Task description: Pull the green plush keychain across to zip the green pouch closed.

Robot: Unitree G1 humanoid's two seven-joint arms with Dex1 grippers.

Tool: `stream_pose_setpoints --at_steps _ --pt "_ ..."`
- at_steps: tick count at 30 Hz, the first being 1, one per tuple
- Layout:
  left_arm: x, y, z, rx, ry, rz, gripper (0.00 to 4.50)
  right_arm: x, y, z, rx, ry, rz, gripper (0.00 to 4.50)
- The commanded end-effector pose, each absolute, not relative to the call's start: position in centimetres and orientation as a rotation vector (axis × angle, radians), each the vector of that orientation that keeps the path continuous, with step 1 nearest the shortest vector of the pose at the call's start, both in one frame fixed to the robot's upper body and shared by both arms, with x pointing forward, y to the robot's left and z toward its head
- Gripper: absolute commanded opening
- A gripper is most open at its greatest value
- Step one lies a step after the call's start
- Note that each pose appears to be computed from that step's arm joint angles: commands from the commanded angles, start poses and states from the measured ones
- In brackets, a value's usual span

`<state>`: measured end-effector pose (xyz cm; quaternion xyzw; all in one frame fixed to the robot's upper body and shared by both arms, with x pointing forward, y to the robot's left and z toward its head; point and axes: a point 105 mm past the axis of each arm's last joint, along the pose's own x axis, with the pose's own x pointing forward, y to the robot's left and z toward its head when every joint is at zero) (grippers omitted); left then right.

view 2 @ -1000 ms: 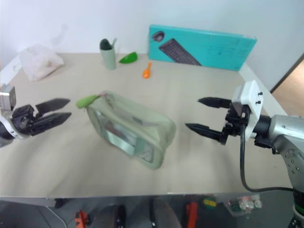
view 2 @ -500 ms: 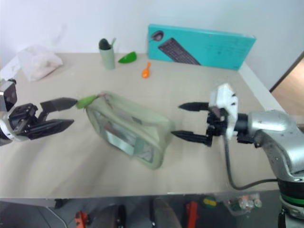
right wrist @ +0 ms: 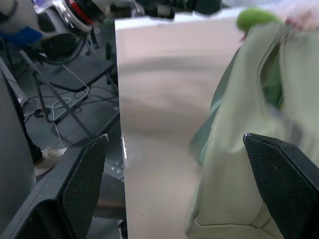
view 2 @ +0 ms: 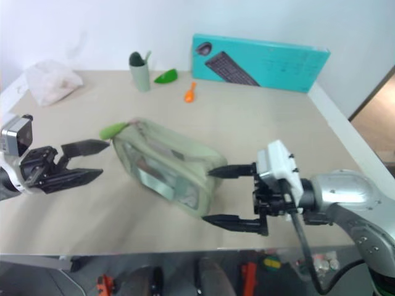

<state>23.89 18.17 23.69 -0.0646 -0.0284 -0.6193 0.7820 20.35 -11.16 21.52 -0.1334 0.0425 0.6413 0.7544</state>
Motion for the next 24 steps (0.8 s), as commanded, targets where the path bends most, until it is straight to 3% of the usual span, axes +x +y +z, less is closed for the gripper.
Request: stream_pose_setpoints --at_steps 1,6,10,18,21,24 --pt "23.6 18.0 24.6 -0.106 -0.109 -1.353 4.32 21.4 -11.4 21.8 -0.343 0.047 1.355 4.5" --pt "23.6 17.9 24.6 -0.107 -0.11 -1.352 4.32 22.3 -11.9 22.1 -0.352 0.036 1.333 4.5" --pt "23.5 17.9 24.6 -0.105 -0.113 -1.347 4.32 22.2 -11.2 21.0 -0.362 0.053 1.366 4.5" --pt "23.3 18.1 24.8 -0.102 -0.127 -1.321 4.32 24.4 -9.6 19.1 -0.39 0.054 1.316 4.5" --pt "23.1 18.2 24.8 -0.102 -0.131 -1.31 4.5 25.1 -9.4 18.9 -0.382 0.035 1.292 3.77" --pt "22.9 18.2 24.6 -0.103 -0.132 -1.297 4.5 25.8 -9.5 18.9 -0.381 0.02 1.275 2.52"
